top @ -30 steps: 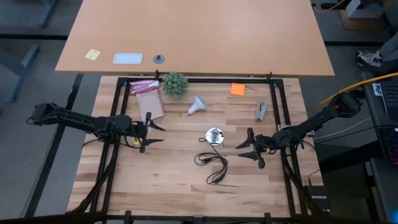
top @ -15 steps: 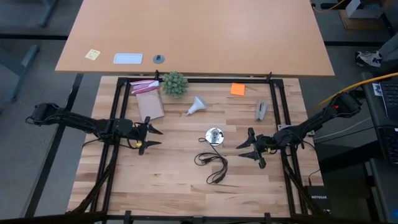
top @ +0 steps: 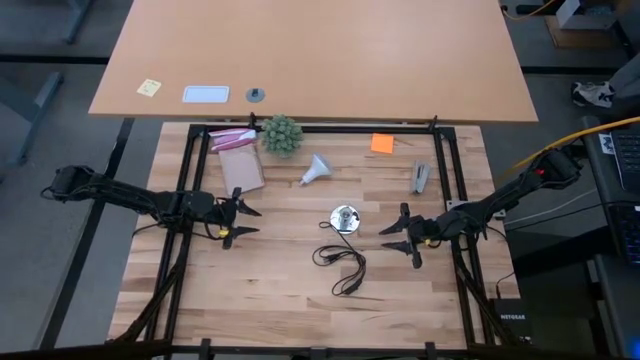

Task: Screw lightbulb
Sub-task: Return to Home Position

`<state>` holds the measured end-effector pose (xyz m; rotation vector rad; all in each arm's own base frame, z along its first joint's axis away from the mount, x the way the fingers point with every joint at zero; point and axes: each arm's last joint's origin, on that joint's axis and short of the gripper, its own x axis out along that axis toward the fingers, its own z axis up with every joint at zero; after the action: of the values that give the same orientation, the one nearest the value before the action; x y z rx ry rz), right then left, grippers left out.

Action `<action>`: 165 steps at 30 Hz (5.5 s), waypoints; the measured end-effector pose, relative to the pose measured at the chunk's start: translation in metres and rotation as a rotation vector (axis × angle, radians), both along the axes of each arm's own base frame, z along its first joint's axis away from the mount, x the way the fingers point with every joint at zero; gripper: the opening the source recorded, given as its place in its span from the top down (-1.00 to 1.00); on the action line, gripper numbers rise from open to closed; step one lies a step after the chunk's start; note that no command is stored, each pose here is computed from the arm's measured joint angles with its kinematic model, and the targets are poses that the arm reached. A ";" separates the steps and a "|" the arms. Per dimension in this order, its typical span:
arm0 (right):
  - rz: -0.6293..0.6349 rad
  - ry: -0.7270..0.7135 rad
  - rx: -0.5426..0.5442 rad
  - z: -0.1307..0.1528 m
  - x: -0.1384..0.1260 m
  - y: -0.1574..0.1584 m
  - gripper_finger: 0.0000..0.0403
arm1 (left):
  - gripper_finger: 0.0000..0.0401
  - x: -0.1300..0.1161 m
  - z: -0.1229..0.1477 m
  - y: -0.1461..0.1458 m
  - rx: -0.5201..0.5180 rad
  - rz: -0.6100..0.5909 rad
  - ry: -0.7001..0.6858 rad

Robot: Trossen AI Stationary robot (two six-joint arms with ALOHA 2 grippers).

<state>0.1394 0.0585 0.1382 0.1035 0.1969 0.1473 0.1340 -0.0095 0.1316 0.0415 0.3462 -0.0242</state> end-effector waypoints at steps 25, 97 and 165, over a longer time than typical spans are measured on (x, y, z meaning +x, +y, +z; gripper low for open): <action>-0.252 -0.046 -0.163 0.010 0.005 -0.006 0.18 | -0.05 -0.007 0.000 0.001 0.004 -0.001 0.022; -0.567 -0.309 -0.037 0.049 -0.048 -0.060 0.18 | -0.05 -0.037 0.037 0.003 -0.030 -0.008 -0.369; -0.566 -0.311 -0.036 0.049 -0.048 -0.060 0.18 | -0.05 -0.037 0.036 0.003 -0.030 -0.008 -0.369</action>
<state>0.0910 -0.0017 0.1871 0.0961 -0.1442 -0.4027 0.0971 -0.0066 0.1681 0.0165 -0.0231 -0.0292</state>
